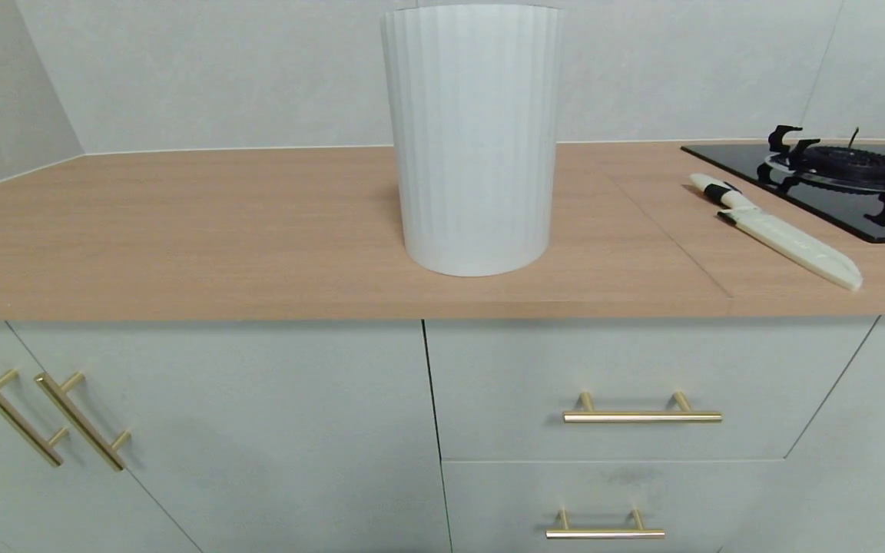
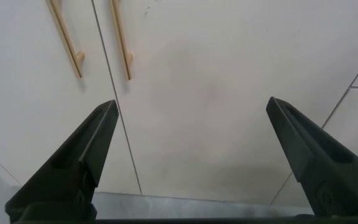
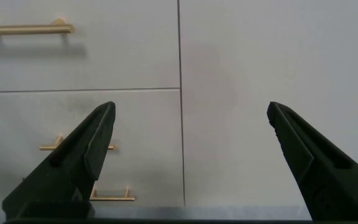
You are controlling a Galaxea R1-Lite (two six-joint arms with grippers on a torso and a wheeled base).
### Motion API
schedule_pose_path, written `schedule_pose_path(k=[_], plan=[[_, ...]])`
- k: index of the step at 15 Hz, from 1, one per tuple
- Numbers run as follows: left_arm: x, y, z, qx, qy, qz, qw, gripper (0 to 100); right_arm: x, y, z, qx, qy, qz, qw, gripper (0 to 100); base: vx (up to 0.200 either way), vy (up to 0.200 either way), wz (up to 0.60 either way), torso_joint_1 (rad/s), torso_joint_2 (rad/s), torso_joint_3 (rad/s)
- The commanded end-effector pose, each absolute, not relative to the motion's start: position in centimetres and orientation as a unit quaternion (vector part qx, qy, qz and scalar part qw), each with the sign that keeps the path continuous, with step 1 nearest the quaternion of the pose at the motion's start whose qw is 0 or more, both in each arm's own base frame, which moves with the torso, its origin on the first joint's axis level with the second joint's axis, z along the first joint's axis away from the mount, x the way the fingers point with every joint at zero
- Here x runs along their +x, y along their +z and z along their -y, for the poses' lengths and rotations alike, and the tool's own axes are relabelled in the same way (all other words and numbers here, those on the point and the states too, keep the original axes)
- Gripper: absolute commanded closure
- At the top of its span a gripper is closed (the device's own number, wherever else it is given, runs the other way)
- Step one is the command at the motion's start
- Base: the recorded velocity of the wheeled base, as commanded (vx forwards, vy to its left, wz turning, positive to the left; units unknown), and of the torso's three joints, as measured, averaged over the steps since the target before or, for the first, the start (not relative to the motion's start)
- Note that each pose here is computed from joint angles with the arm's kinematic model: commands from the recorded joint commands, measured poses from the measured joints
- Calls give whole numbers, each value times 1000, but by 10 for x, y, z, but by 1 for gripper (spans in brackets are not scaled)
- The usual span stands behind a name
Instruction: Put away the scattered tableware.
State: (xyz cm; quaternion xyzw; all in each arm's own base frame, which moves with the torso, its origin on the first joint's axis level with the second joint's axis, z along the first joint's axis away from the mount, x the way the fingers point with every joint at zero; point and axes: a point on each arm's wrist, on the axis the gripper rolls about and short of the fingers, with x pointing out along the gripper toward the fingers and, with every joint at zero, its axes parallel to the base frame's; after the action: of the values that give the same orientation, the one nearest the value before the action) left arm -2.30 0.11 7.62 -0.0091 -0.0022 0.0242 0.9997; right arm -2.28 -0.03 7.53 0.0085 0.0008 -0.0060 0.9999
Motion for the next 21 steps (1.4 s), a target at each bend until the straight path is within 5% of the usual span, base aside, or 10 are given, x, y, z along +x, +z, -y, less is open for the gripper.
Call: schedule_pose_path(k=[1,21], plan=[[-23,76,-1,-9,25,3,1000,0,-23,75,0,8,-5,-1,1000,0,0,0,0,17,-281,-256],[-23,76,-1,-9,25,3,1000,0,-23,75,0,8,-5,-1,1000,0,0,0,0,134,-458,-325]])
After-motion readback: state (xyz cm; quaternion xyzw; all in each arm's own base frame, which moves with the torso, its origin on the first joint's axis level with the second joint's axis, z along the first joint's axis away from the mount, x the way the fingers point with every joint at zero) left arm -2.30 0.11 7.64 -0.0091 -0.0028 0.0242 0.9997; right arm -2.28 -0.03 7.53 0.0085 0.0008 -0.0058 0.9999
